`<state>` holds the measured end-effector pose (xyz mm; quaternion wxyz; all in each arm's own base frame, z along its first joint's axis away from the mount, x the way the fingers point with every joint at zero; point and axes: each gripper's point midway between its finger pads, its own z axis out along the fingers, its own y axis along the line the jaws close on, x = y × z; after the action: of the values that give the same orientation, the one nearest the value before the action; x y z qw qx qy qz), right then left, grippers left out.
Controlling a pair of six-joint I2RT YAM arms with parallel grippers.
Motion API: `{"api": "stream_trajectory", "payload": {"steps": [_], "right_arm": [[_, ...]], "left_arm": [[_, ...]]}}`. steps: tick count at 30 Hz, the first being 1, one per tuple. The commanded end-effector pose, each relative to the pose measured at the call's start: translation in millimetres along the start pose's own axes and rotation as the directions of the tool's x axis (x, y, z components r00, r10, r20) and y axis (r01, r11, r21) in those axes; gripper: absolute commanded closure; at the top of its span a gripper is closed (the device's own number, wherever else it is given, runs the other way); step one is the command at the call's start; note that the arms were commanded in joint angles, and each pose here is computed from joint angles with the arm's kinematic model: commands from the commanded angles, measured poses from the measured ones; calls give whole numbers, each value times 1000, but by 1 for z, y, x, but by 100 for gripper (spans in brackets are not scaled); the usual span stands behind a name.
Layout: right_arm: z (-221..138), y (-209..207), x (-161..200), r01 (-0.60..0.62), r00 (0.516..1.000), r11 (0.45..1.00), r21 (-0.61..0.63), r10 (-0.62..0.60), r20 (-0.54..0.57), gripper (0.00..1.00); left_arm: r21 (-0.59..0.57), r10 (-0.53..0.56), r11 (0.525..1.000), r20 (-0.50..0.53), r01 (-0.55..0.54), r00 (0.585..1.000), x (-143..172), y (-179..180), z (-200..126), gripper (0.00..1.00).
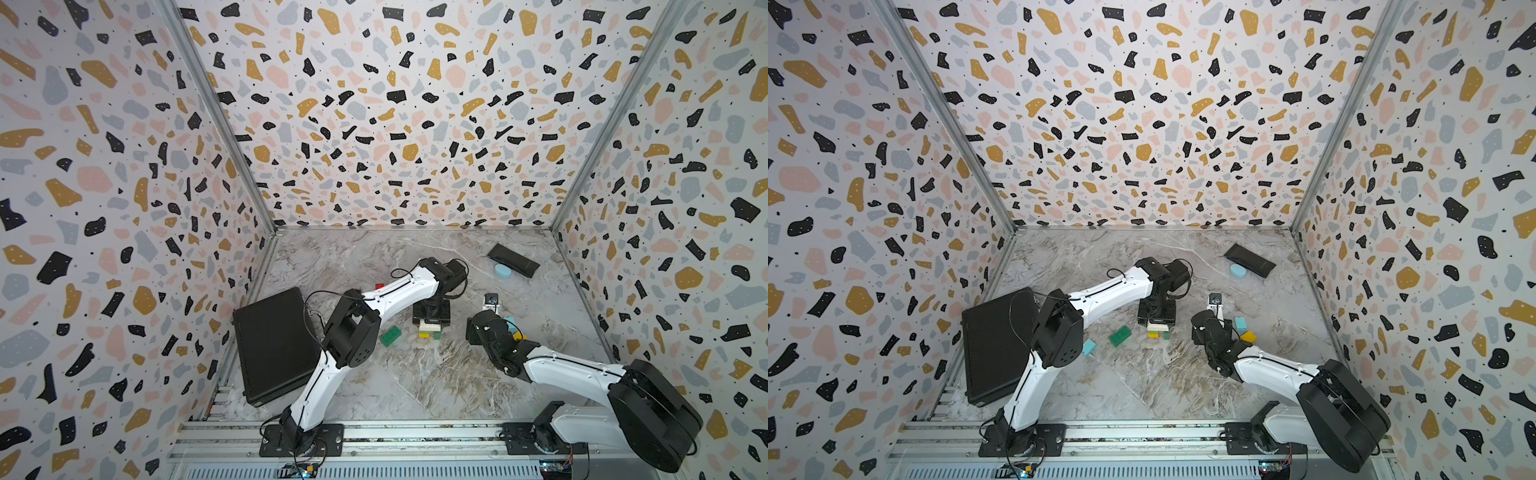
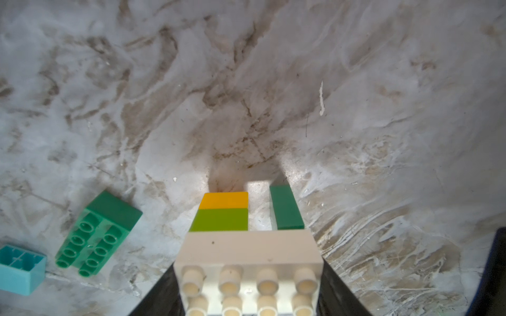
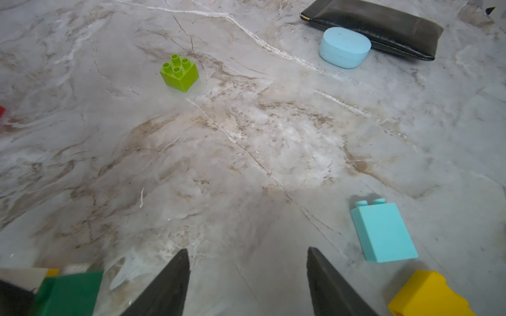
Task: Assemble the letter h with lego
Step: Assemble the lego brick with the lego brick.
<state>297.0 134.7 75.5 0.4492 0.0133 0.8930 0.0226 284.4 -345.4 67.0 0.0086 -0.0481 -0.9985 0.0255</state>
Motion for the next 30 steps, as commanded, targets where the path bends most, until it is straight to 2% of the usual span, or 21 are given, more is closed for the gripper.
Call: {"api": "stream_trajectory", "payload": {"steps": [1,19,30], "right_arm": [[-1,4,-12,-15,1000,1000,-3,15,19,30],[0,4,-12,-12,1000,1000,1,12,15,31],[1,6,-11,-7,1000,1000,-8,7,5,31]], "left_arm": [[-2,-13,1000,-14,13,1000,-1,1,0,100],[-24,-3,1000,-33,3,999,10,3,9,100],[18,-2,1000,26,1,1000,1,-5,-12,100]]}}
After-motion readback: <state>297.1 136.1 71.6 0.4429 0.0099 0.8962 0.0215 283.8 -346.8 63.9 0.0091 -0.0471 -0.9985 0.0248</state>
